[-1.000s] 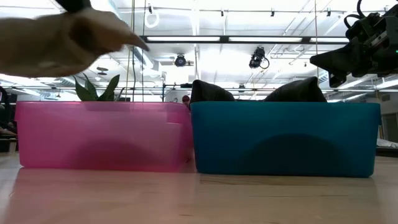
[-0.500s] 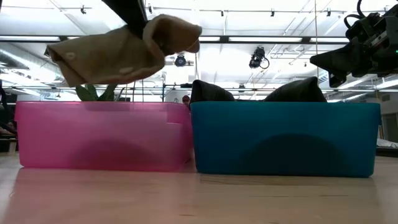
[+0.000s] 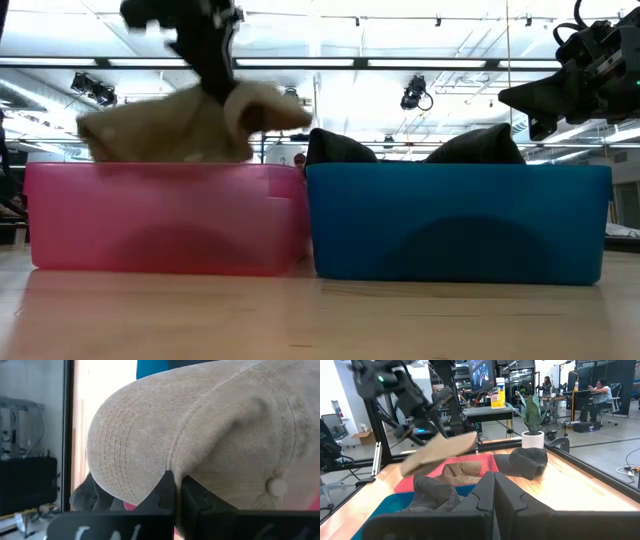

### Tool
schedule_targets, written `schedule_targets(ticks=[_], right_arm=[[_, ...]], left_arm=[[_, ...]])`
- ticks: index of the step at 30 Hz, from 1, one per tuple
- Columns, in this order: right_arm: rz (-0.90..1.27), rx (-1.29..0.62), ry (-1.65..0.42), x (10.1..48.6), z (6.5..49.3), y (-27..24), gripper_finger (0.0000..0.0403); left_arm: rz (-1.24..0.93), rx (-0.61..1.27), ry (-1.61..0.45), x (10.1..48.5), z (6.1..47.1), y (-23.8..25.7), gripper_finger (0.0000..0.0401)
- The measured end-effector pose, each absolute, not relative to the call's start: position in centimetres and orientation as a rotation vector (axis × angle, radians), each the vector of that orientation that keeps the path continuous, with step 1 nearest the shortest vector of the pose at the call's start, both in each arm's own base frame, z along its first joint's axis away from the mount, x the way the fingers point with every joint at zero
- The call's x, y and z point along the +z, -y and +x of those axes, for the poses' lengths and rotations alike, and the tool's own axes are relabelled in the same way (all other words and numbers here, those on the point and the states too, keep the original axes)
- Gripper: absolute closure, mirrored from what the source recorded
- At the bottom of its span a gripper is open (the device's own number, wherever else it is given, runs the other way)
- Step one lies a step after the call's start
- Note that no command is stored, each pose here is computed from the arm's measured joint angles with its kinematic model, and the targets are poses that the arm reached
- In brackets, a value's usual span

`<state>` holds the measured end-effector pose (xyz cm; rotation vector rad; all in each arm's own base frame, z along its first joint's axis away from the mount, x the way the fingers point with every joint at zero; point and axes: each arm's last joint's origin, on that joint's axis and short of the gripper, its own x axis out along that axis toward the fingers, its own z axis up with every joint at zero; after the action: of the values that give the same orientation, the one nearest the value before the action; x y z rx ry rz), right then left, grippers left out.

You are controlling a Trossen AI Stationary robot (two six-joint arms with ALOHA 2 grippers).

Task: Pick & Place hat
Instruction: Put the brown cap into the red bin

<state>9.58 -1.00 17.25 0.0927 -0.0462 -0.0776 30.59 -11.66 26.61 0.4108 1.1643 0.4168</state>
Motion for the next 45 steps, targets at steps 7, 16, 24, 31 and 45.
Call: schedule_targets(ticks=[7,16,24,31,45], right_arm=[[0.093,-0.077,0.046,17.2,9.6,1.0,0.0394],[0.093,-0.078,0.046,17.2,9.6,1.0,0.0394],[0.093,-0.078,0.046,17.2,9.6,1.0,0.0394],[0.093,-0.077,0.046,17.2,9.6,1.0,0.0394],[0.093,-0.078,0.046,17.2,9.6,1.0,0.0394]], left_arm=[[0.407,0.389,-1.180,23.1,30.8,10.7,0.0397],[0.322,0.358,-1.221,19.8,30.9,8.7,0.0395],[0.263,0.376,-1.218,18.7,31.0,7.2,0.0395],[0.217,0.375,-1.230,18.3,31.1,6.4,0.0358],[0.192,0.365,-1.261,18.9,30.8,6.4,0.0273]])
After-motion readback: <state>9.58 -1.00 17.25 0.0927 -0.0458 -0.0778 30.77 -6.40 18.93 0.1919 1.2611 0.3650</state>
